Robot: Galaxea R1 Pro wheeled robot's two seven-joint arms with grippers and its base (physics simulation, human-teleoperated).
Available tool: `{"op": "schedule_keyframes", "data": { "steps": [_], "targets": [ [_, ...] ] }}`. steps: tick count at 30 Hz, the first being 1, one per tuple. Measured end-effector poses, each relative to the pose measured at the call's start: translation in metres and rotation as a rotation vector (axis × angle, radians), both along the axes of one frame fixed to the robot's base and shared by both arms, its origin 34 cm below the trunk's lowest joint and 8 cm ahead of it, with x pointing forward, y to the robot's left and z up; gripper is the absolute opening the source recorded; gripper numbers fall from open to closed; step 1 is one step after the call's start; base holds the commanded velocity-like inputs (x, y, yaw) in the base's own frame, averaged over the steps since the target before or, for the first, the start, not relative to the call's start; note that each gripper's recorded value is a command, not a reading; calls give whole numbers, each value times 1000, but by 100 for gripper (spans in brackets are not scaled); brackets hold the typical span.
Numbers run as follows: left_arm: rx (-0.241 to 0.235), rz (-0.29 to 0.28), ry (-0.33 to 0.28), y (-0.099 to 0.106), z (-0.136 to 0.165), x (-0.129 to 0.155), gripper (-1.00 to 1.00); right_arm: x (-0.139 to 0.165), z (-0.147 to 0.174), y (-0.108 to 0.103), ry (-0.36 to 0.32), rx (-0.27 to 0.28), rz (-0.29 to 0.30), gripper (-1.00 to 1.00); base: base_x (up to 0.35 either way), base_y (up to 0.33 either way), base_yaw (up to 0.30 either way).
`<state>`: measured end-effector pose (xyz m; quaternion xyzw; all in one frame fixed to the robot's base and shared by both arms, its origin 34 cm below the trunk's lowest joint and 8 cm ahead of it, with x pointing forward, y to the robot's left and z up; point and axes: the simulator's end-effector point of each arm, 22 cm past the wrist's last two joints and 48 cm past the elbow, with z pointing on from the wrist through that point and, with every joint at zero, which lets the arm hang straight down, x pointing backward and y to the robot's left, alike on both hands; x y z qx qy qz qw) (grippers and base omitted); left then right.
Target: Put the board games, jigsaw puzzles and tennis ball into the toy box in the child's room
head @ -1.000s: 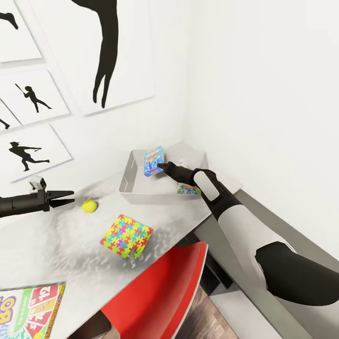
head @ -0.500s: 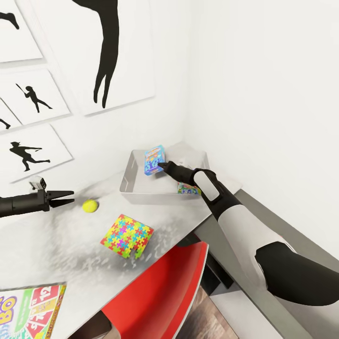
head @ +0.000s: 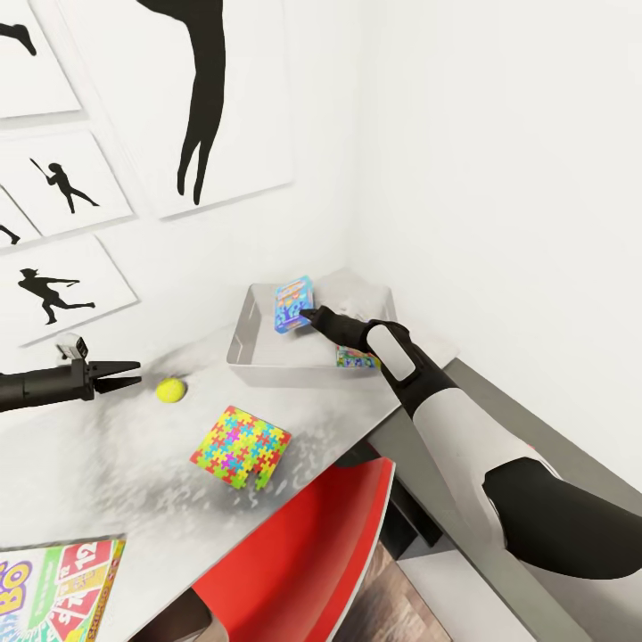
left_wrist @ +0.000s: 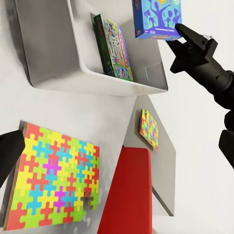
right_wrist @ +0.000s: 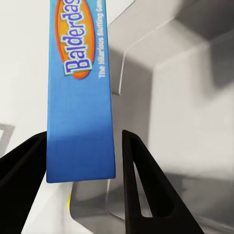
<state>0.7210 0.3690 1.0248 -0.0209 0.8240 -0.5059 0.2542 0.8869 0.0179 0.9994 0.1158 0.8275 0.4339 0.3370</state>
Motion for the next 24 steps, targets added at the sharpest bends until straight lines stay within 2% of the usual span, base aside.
{"op": "schedule_keyframes", "data": {
  "steps": [10,11,24],
  "targets": [
    [-1,1,0,0,0,0,100,-2,-7,-1,18,-6,0,-100,0,0,0],
    [-1,1,0,0,0,0,100,-3,-9,-1,22,-6,0,100,0,0,0],
    [0,1,0,0,0,0,100,-3,-11,-2,28,-6,-2,100,0,0,0]
  ]
}}
